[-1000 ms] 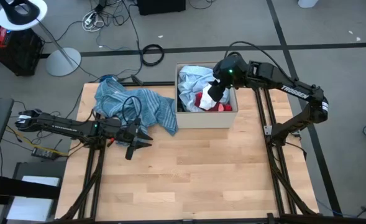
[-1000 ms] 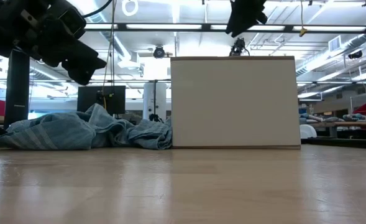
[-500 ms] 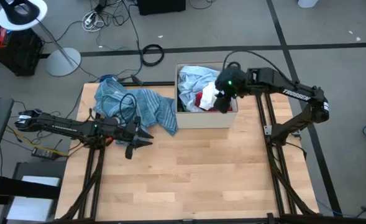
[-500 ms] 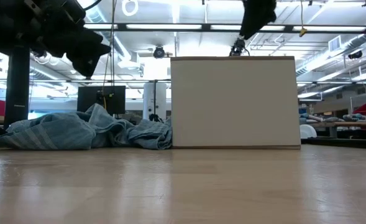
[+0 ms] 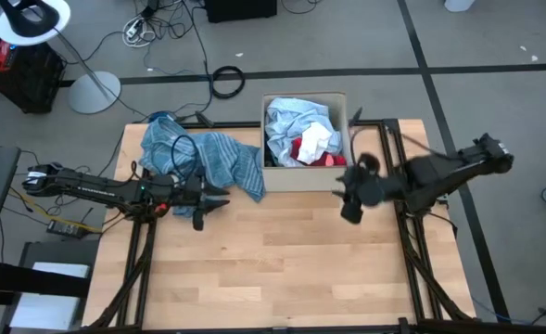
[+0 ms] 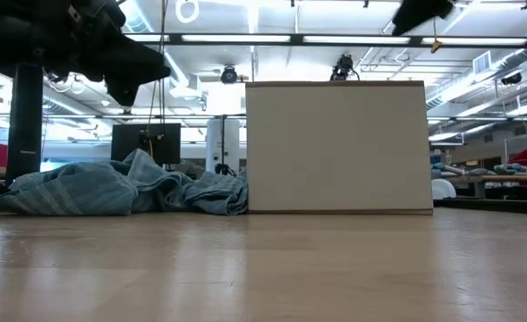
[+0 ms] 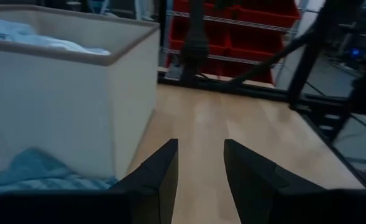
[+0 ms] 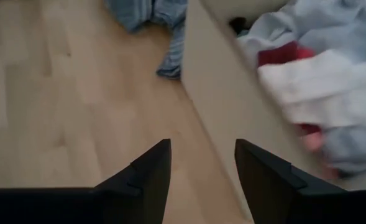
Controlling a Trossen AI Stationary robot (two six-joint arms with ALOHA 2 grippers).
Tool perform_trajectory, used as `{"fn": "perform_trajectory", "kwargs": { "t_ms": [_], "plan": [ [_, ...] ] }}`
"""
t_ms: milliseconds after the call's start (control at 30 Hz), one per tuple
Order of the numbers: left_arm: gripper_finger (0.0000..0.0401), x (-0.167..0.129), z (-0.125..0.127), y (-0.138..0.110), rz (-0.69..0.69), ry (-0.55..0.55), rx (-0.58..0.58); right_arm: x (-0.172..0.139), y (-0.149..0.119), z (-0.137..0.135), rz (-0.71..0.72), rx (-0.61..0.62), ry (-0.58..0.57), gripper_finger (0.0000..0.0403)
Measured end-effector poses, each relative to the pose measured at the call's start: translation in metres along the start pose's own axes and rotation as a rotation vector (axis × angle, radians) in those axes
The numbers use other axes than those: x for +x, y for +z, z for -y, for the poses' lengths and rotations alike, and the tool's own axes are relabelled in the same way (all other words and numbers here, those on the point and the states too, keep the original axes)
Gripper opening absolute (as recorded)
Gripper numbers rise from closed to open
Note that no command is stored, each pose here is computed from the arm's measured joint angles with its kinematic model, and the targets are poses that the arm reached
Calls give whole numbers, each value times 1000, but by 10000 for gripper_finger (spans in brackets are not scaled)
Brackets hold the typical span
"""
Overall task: Sort clothes
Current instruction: Put the blue towel into gray laundry bin
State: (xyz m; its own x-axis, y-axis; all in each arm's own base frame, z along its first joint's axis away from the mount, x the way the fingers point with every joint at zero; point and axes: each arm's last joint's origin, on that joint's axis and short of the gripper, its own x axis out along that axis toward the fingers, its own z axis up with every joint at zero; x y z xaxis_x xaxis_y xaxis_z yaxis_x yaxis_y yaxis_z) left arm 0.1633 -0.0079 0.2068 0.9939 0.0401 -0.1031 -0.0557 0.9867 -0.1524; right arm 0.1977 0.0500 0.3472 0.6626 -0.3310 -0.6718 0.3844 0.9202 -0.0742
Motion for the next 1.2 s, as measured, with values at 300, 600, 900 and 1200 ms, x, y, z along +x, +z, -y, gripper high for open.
{"fn": "perform_trajectory", "kwargs": {
  "t_ms": [300, 600, 900, 1200],
  "plan": [
    [135, 2, -10, 15, -74, 207, 50, 47, -70, -26, 119, 164, 89, 176],
    [135, 2, -32, 67, -315, 438, 70, 81, -92, -17, 161, 221, 48, 176],
    [184, 15, -57, 71, -397, 515, -36, 83, -90, -15, 174, 182, 65, 174],
    [294, 28, -92, 47, -531, 867, -58, 85, -84, -12, 203, 129, 58, 169]
  ]
}}
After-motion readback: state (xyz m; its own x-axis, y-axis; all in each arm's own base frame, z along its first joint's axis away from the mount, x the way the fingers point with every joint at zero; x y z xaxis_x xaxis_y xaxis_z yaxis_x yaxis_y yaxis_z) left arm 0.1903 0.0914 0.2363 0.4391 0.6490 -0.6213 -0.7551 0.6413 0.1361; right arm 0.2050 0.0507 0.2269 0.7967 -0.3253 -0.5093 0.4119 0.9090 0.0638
